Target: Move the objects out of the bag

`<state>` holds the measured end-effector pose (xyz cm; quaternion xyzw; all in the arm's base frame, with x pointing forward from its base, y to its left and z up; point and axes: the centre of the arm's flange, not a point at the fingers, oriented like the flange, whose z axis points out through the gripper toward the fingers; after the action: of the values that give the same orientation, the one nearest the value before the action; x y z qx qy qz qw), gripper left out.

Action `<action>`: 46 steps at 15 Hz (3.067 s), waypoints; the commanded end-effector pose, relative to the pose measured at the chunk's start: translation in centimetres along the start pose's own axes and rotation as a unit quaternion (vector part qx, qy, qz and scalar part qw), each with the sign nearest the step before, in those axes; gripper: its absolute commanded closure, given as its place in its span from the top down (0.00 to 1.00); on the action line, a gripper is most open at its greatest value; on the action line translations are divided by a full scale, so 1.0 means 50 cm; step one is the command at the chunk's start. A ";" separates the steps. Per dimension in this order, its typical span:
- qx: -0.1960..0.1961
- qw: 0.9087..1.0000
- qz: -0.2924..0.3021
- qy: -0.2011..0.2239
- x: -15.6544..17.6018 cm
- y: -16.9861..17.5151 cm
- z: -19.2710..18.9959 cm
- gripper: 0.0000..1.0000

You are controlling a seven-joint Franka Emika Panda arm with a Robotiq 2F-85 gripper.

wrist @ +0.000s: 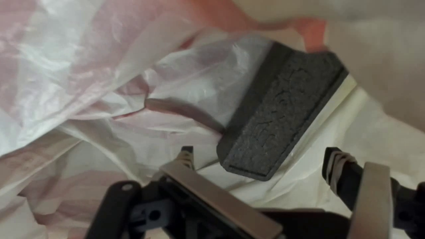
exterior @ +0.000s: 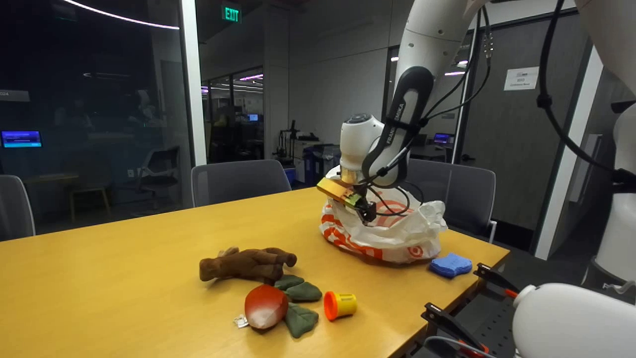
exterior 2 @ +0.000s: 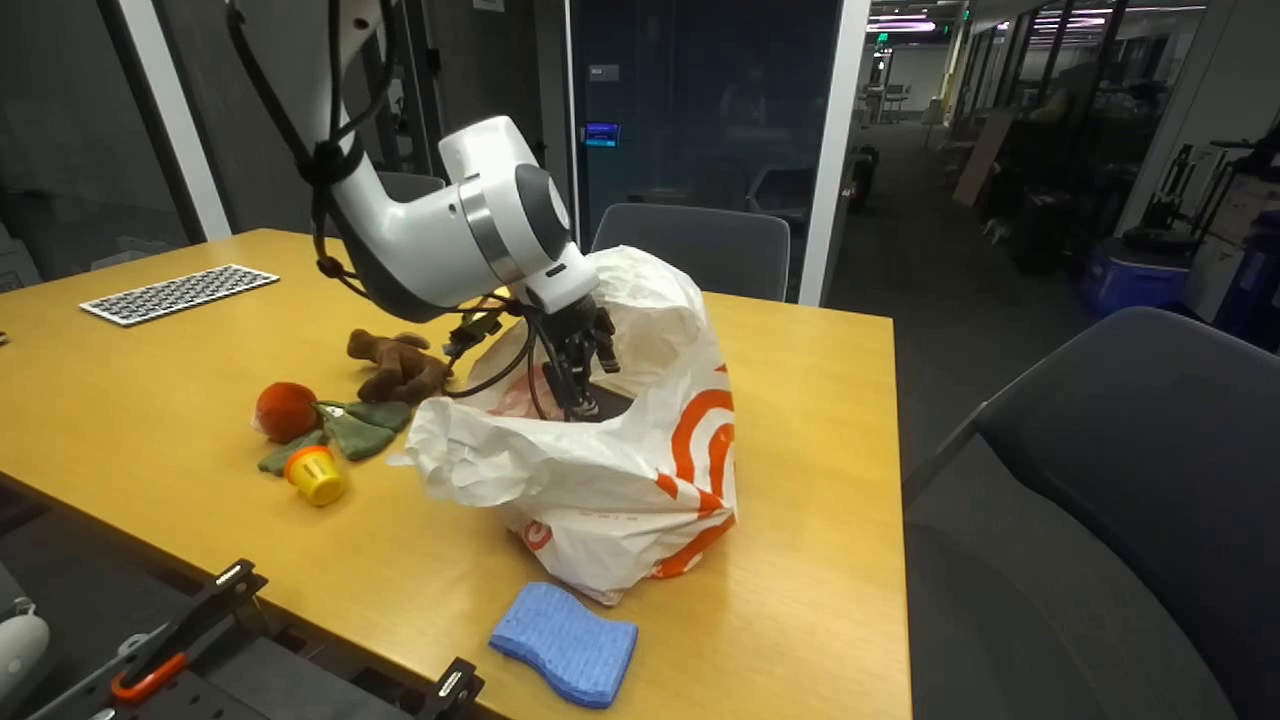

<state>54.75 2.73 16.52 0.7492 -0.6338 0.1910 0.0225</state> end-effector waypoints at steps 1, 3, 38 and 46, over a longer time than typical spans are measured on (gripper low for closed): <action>0.014 0.997 0.059 0.044 -0.020 0.005 0.058 1.00; 0.011 0.996 0.061 0.067 -0.024 0.013 0.078 0.92; -0.130 0.969 -0.205 0.040 -0.068 0.012 -0.081 0.63; -0.149 0.899 -0.411 0.003 -0.043 0.047 -0.066 1.00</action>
<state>51.86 6.38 18.48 0.9093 -0.3564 0.0895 0.1953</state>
